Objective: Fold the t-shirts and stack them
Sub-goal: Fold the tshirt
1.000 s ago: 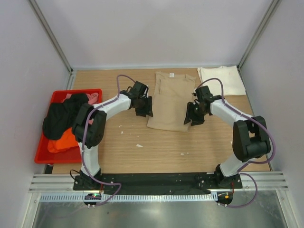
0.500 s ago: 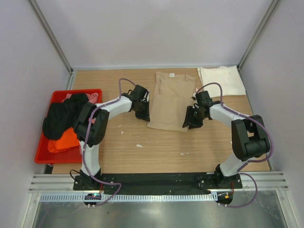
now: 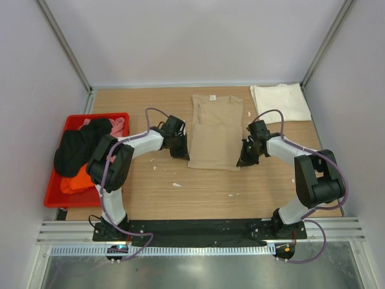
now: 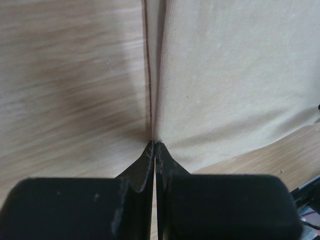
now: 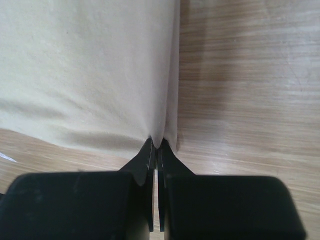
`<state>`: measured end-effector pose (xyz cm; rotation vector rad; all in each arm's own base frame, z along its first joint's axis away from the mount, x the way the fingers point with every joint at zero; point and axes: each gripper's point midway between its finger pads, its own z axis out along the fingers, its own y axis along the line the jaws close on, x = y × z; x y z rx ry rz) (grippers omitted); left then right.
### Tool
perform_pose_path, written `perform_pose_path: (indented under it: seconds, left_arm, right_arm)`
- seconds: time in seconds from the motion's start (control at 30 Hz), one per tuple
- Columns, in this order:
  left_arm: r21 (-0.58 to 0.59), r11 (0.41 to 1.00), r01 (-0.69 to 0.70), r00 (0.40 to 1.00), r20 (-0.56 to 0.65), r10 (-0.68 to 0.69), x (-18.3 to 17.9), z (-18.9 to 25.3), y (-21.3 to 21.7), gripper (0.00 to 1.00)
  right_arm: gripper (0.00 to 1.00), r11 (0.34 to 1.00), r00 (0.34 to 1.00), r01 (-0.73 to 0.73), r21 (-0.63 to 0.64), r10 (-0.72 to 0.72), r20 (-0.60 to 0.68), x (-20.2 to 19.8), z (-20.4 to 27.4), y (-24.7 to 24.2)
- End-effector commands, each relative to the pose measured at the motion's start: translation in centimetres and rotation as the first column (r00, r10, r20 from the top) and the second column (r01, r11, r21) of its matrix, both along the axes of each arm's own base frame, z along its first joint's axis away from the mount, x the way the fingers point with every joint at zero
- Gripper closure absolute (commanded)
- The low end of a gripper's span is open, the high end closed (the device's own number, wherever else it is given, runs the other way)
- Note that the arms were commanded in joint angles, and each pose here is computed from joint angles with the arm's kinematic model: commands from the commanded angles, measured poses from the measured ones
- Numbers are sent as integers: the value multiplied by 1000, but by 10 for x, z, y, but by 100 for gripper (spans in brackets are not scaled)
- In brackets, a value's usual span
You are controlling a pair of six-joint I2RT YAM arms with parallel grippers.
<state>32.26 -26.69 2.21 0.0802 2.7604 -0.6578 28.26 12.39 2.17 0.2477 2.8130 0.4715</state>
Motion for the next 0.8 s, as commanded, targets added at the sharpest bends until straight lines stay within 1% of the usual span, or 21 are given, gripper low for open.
perform_pose_path:
  seconds: [0.0, 0.03, 0.23, 0.4, 0.57, 0.77]
  left_arm:
    - [-39, 998, -46, 997, 58, 48, 2, 21, -1, 100]
    - [-51, 997, -49, 996, 72, 53, 3, 25, -2, 100]
    - [-57, 997, -57, 996, 61, 60, -8, 24, -4, 100]
    - [-67, 995, -68, 991, 114, 75, -10, 42, -7, 100]
    - [-10, 995, -104, 992, 75, 104, -22, 20, 6, 100]
    - [55, 993, -108, 994, 37, 107, -39, -4, 6, 100]
  right_arm:
    - [99, 997, 998, 61, -45, -60, 35, -2, 6, -13]
    - [99, 997, 998, 64, -46, -62, 30, -4, 5, -13]
    - [99, 996, 996, 77, -38, -75, 37, -10, 5, -14]
    - [99, 994, 994, 98, -54, -96, 48, -11, 9, -18]
    - [99, 988, 993, 121, -95, -119, 26, -16, 4, -26]
    - [99, 978, 987, 155, -139, -159, -17, -24, -9, -34]
